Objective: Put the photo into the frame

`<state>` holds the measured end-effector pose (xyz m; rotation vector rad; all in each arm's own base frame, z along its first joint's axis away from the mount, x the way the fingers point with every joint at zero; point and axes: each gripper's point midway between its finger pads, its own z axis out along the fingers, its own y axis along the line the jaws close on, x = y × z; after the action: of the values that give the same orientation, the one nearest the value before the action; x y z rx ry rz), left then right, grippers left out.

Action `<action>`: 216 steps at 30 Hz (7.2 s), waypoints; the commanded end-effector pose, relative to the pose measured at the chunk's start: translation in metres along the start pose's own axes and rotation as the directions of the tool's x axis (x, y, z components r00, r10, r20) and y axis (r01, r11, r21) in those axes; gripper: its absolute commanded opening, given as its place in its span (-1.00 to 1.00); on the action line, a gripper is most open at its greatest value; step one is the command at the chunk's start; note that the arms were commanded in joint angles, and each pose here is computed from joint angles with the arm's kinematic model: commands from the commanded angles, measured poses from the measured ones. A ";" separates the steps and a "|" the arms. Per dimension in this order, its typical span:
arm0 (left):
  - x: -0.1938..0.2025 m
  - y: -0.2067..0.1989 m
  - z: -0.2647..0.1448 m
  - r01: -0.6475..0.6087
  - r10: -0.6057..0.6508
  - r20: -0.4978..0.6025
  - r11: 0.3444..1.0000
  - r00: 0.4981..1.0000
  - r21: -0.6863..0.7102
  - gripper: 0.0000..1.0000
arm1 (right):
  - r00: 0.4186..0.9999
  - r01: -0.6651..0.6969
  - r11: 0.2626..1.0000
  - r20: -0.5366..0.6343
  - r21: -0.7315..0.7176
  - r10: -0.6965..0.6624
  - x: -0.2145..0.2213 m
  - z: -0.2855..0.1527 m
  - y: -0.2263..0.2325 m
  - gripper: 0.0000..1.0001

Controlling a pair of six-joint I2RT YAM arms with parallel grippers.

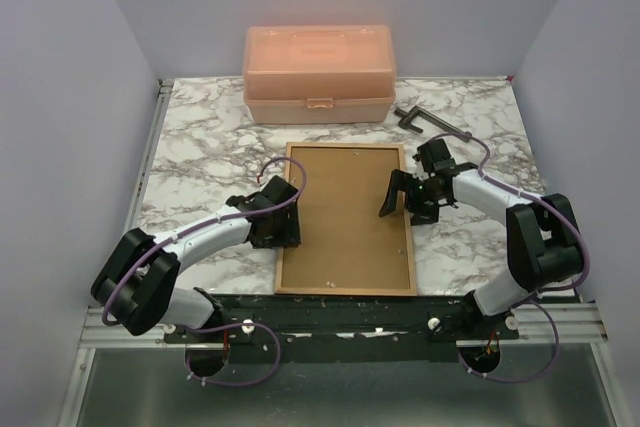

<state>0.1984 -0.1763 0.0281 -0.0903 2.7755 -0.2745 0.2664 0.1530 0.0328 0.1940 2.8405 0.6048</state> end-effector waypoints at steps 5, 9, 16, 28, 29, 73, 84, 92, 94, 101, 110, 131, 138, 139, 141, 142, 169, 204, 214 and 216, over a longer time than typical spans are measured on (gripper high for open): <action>-0.002 0.019 0.003 0.091 -0.092 0.007 0.995 0.996 0.038 0.34 | 0.996 0.052 0.998 -0.063 -0.046 -0.055 0.012 0.027 0.039 1.00; -0.002 0.030 0.004 0.118 -0.119 0.009 0.993 0.993 0.027 0.37 | 0.995 0.081 0.997 -0.059 -0.015 -0.081 0.012 0.029 0.045 1.00; -0.001 0.032 0.007 0.118 -0.118 0.001 0.993 0.993 0.025 0.38 | 0.994 0.103 0.991 -0.046 0.084 -0.100 0.023 0.017 0.022 1.00; 0.000 0.033 0.011 0.115 -0.115 -0.004 0.993 0.993 0.019 0.38 | 0.989 0.139 0.972 -0.078 0.189 -0.127 0.073 -0.001 0.004 0.98; 0.000 0.033 0.011 0.115 -0.115 -0.003 0.993 0.993 0.019 0.37 | 0.989 0.143 0.969 -0.076 0.201 -0.130 0.074 -0.002 0.003 0.97; 0.006 0.029 0.012 0.105 -0.104 -0.024 0.993 0.994 0.055 0.34 | 0.970 0.199 0.949 0.090 0.244 -0.226 0.039 -0.018 0.035 0.65; 0.011 0.005 0.013 0.108 -0.102 -0.052 0.985 0.993 0.135 0.27 | 0.992 0.124 0.989 0.006 0.074 -0.125 0.027 0.008 0.042 1.00; 0.029 -0.037 0.002 0.044 -0.027 -0.099 0.984 0.995 0.170 0.26 | 0.993 0.119 0.991 -0.009 0.061 -0.119 0.040 -0.007 0.039 1.00; 0.036 -0.041 0.000 0.032 -0.014 -0.116 0.988 0.993 0.150 0.25 | 0.993 0.114 0.991 -0.016 0.062 -0.114 0.046 -0.011 0.036 1.00; 0.057 -0.051 -0.010 0.022 -0.003 -0.139 0.990 0.990 0.136 0.25 | 0.995 0.089 0.995 -0.046 0.040 -0.088 0.070 -0.027 0.029 1.00; 0.088 -0.051 -0.014 0.029 -0.012 -0.168 0.994 0.986 0.103 0.29 | 0.997 0.056 0.997 -0.057 0.046 -0.054 0.088 -0.031 0.017 1.00; 0.080 -0.020 -0.006 -0.004 -0.002 -0.128 0.999 0.992 -0.045 0.85 | 0.988 0.049 0.961 0.128 0.271 -0.086 -0.023 -0.016 -0.002 1.00; 0.083 -0.016 -0.002 -0.001 -0.005 -0.137 0.999 0.991 -0.044 0.83 | 0.989 0.007 0.956 0.138 0.292 -0.050 -0.053 0.002 -0.016 0.94; 0.083 -0.016 -0.001 -0.001 -0.005 -0.138 0.999 0.990 -0.043 0.83 | 0.989 0.004 0.955 0.137 0.295 -0.047 -0.057 0.004 -0.017 0.91; 0.085 -0.016 0.000 -0.002 -0.004 -0.141 0.999 0.990 -0.043 0.83 | 0.989 -0.001 0.956 0.144 0.294 -0.044 -0.064 0.006 -0.018 0.86; 0.085 -0.016 0.000 -0.002 -0.004 -0.142 0.999 0.990 -0.041 0.82 | 0.988 -0.003 0.957 0.146 0.289 -0.041 -0.067 0.007 -0.018 0.83; 0.087 -0.014 0.003 -0.014 0.007 -0.149 0.999 0.989 -0.046 0.79 | 0.985 -0.046 0.946 0.171 0.320 -0.010 -0.076 0.024 -0.044 -0.81; -0.063 -0.009 -0.031 0.231 -0.254 0.095 0.951 0.962 0.206 0.83 | 0.982 -0.035 0.987 0.187 0.154 0.006 -0.076 -0.010 -0.003 0.84; -0.069 -0.032 0.012 0.261 -0.271 0.004 0.934 0.963 0.244 0.75 | 0.995 -0.035 0.996 0.095 0.086 0.026 -0.054 0.011 0.000 0.89; -0.070 -0.037 0.012 0.263 -0.272 -0.001 0.929 0.962 0.262 0.72 | 0.997 -0.033 0.997 0.078 0.069 0.028 -0.049 0.012 0.002 0.89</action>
<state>0.2550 -0.1864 0.0405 -0.4281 2.6978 -0.5688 0.3275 0.1418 0.0400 0.2766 2.7540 0.4056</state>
